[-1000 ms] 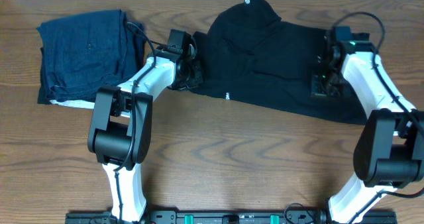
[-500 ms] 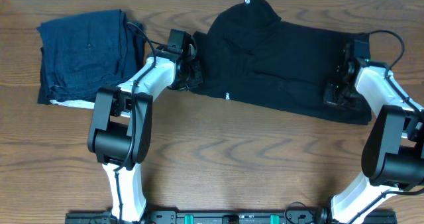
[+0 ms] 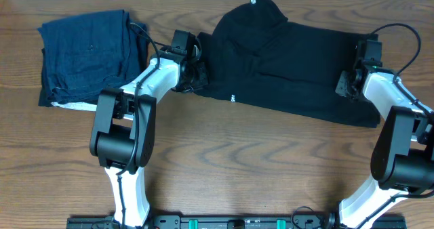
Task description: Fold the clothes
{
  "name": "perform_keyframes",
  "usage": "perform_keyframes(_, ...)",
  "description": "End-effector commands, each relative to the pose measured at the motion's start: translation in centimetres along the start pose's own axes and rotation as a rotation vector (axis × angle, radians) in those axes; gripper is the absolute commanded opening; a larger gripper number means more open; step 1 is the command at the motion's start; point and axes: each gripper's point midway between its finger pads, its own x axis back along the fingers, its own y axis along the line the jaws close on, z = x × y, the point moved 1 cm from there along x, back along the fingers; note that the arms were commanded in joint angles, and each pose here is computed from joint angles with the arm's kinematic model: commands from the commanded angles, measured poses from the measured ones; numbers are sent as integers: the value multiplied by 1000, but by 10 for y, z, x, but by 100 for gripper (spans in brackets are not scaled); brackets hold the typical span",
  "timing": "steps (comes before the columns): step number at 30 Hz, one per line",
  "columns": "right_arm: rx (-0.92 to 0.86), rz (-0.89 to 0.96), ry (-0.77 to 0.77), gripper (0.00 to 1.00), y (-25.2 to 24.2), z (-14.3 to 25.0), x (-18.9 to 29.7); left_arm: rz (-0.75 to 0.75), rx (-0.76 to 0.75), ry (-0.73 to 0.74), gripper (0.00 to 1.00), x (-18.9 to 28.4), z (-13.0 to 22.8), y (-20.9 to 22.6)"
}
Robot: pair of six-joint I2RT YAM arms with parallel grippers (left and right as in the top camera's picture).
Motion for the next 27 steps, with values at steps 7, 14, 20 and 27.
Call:
perform_keyframes(7, -41, 17, -49, 30, -13, -25, 13, 1, -58, -33, 7, 20, -7, -6)
perform_keyframes(14, -91, -82, -58, 63, -21, -53, 51, 65, -237, -205, 13, 83, -31, -39)
perform_keyframes(20, -98, -81, -38, 99, -26, -47, 49, 69, -431, -298, 7, 77, -52, -46)
perform_keyframes(27, -98, -81, -38, 99, -26, -47, 49, 64, -428, -295, 6, 35, -62, -37)
